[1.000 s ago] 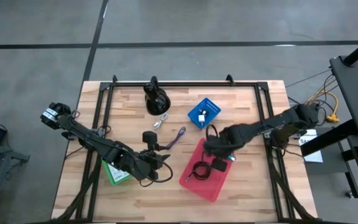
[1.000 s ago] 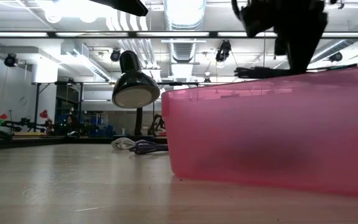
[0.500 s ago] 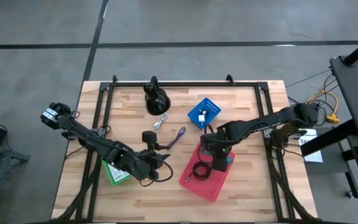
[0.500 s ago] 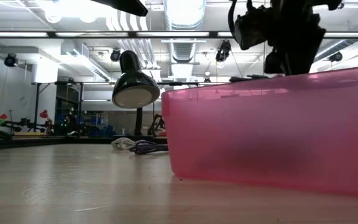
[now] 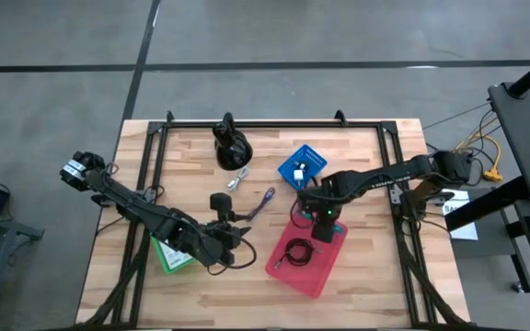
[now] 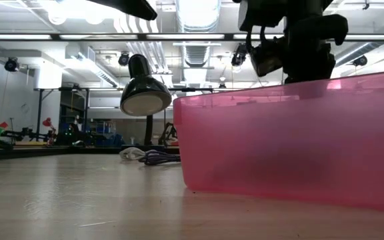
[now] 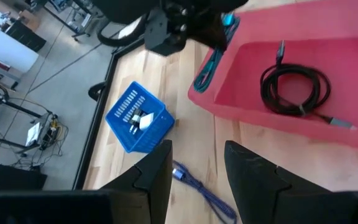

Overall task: Pick and place items into bin
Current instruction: Put the blue charger cable into the pink bin

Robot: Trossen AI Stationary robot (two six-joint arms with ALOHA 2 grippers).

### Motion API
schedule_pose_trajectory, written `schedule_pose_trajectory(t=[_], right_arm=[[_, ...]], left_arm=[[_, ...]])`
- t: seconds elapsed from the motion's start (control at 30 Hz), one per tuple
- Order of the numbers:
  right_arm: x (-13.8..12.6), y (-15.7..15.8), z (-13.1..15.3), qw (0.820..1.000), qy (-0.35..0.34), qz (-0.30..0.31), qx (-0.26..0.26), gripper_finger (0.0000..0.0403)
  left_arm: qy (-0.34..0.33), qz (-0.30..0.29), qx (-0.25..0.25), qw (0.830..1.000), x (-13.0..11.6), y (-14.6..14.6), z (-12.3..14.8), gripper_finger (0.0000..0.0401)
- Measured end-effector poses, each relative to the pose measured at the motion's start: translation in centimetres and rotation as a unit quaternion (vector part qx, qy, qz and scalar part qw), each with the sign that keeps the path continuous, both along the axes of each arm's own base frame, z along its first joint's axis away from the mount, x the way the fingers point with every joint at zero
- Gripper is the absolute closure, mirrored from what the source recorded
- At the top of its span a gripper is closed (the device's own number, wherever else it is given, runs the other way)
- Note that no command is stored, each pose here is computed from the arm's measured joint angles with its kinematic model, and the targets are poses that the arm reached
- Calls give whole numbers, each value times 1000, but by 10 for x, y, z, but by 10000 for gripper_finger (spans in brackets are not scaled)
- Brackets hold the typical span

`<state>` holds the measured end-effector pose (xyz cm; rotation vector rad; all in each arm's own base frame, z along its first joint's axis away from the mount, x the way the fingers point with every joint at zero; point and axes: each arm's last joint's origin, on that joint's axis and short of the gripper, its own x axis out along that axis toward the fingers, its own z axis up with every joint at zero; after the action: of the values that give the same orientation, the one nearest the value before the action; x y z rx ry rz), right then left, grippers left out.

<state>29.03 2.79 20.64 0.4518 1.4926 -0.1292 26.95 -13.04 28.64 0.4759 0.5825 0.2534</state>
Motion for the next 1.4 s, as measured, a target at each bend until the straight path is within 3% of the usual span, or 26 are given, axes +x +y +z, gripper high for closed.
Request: schedule_pose_trajectory(t=[1.4], right_arm=[[-5, -7, -32, 999, -29, -1, 39, 385]], left_arm=[[9, 7, 11, 1000, -1, 2, -7, 270]])
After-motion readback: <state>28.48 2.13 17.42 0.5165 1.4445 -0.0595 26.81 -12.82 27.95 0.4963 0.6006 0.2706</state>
